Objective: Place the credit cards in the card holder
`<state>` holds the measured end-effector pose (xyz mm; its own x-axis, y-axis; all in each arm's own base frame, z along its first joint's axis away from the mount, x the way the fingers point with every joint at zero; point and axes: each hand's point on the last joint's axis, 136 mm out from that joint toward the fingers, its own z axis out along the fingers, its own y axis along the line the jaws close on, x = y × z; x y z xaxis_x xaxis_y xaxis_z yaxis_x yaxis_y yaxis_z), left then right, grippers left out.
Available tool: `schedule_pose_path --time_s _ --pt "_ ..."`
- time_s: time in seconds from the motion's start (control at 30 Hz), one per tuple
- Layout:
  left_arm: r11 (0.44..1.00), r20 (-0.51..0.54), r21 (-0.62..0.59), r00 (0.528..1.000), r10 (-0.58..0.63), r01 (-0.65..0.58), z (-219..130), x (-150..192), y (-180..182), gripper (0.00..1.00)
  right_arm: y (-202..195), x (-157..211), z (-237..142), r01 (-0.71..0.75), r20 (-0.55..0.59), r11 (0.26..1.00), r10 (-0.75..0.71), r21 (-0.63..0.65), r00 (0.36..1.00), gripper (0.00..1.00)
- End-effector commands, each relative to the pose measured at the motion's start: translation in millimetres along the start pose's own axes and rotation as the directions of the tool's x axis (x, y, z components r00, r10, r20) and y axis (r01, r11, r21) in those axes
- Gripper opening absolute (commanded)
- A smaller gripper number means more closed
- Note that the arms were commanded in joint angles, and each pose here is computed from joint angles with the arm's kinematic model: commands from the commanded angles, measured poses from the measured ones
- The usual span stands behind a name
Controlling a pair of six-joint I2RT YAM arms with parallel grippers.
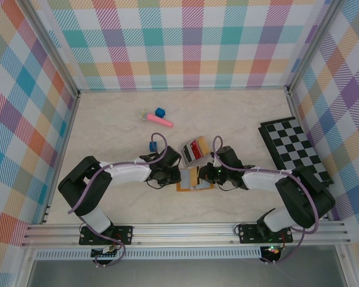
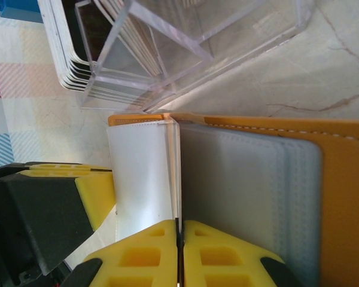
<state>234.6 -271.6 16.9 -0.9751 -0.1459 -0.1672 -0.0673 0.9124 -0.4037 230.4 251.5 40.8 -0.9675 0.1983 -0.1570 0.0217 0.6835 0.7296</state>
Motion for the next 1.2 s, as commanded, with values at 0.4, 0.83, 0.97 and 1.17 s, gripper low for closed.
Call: schedule_pose_path --time_s 0.4,0.83,0.97,1.17 --pt "1.0 0.035 -0.022 0.999 -0.012 0.013 -13 8 8 0.32 -29 24 4 -0.029 -0.059 0.995 0.035 0.092 0.998 0.08" --pt "0.994 0.118 0.111 0.993 -0.022 0.009 -30 -6 -15 0.71 -26 23 8 -0.055 -0.056 0.996 0.059 0.07 0.997 0.08" --pt "0.999 0.06 0.046 0.998 -0.007 0.005 -14 1 -6 0.67 -25 22 7 -0.065 -0.049 0.996 0.068 0.066 0.996 0.08" --pt "0.999 0.007 -0.026 1.0 -0.02 0.021 7 11 10 0.36 -20 23 6 -0.088 -0.045 0.996 0.089 0.032 0.995 0.08"
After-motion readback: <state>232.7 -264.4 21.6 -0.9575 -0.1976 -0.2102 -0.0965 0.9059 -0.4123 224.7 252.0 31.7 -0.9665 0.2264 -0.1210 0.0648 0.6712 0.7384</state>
